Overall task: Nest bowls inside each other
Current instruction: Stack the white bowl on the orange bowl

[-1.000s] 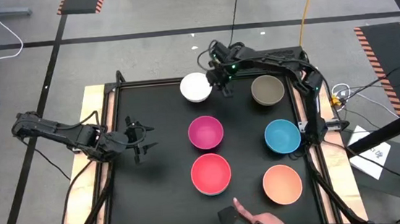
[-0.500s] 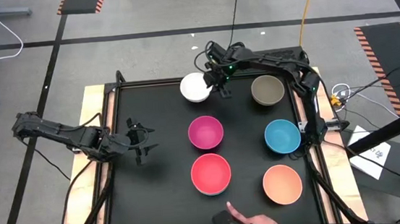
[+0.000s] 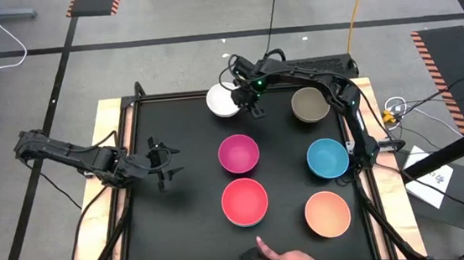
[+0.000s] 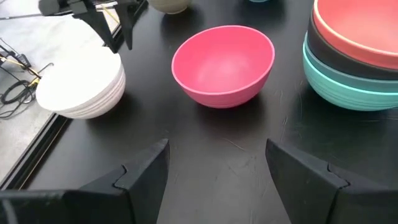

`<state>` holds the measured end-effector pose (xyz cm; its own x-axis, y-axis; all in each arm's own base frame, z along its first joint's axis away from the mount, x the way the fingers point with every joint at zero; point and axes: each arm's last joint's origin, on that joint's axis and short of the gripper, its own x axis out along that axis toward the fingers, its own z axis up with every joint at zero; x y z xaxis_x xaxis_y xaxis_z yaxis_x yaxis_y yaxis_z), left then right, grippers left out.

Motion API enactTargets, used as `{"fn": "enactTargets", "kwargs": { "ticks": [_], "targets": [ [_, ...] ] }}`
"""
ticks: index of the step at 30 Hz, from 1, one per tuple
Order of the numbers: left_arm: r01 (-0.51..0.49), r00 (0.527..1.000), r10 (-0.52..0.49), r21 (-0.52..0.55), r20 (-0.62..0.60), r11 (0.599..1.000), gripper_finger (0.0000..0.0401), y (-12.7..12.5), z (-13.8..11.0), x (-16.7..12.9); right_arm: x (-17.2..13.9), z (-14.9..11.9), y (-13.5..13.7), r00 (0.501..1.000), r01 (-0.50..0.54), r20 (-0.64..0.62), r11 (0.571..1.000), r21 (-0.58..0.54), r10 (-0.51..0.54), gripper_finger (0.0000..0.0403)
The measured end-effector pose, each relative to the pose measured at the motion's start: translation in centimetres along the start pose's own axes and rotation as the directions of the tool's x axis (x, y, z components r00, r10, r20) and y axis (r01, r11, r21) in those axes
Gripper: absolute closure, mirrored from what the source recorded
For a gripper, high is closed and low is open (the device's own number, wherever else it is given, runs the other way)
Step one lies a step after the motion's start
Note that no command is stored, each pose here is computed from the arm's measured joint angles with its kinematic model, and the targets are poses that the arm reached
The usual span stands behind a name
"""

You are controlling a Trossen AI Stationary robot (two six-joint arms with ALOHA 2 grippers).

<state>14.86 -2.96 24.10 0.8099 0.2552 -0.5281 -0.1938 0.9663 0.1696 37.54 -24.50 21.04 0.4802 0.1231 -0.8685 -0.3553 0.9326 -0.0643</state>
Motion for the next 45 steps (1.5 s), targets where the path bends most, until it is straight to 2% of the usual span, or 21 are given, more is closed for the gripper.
{"fn": "enactTargets", "kwargs": {
  "ticks": [13, 21, 25, 28, 31, 34, 37, 39, 42, 45],
  "targets": [
    [0.022, 1.0, -0.022, 0.006, -0.012, 1.0, 0.0132, -0.1, -0.1, 0.0, -2.0, 1.3, -0.3, 1.0, 0.009, 0.004, 1.0, -0.028, -0.009, 0.0279],
    [0.022, 1.0, -0.022, 0.017, -0.012, 1.0, 0.0132, -0.1, -0.1, 0.0, -2.0, 2.2, 0.2, 1.0, 0.012, 0.007, 1.0, 0.018, -0.012, 0.0226],
    [0.022, 1.0, -0.022, 0.007, -0.012, 1.0, 0.0132, -0.1, -0.1, 0.0, -2.0, 3.8, 1.5, 1.0, 0.004, 0.012, 1.0, 0.01, -0.004, 0.0208],
    [0.023, 1.0, -0.023, -0.014, -0.012, 1.0, 0.0132, -0.1, -0.1, 0.0, -4.1, 5.9, 2.9, 0.996, 0.071, 0.052, 0.997, -0.011, -0.07, 0.0205],
    [0.023, 1.0, -0.023, -0.032, -0.01, 0.999, 0.0132, -0.1, -0.1, 0.0, -8.0, 8.4, 4.5, 0.967, 0.216, 0.155, 0.974, -0.069, -0.203, 0.0206],
    [0.024, 1.0, -0.024, -0.055, -0.006, 0.998, 0.0132, -0.1, 0.0, 0.0, -12.8, 10.8, 6.2, 0.882, 0.393, 0.314, 0.916, -0.081, -0.35, 0.0209],
    [0.026, 1.0, -0.026, -0.082, -0.004, 0.996, 0.0132, -0.1, 0.0, 0.0, -16.0, 11.5, 7.9, 0.81, 0.405, 0.501, 0.909, -0.098, -0.307, 0.0209],
    [0.028, 1.0, -0.028, -0.097, -0.004, 0.995, 0.0132, -0.1, 0.0, 0.0, -16.0, 11.2, 8.3, 0.788, 0.409, 0.543, 0.906, -0.111, -0.29, 0.021],
    [0.056, 0.998, -0.058, -0.105, -0.008, 0.993, 0.0132, -0.2, 0.0, 0.0, -13.6, 9.9, 8.5, 0.814, 0.381, 0.509, 0.918, -0.107, -0.279, 0.021],
    [0.073, 0.997, -0.074, -0.106, -0.009, 0.992, 0.0132, -0.2, 0.0, 0.0, -11.8, 8.9, 8.6, 0.804, 0.384, 0.521, 0.919, -0.089, -0.286, 0.021]
  ]
}}
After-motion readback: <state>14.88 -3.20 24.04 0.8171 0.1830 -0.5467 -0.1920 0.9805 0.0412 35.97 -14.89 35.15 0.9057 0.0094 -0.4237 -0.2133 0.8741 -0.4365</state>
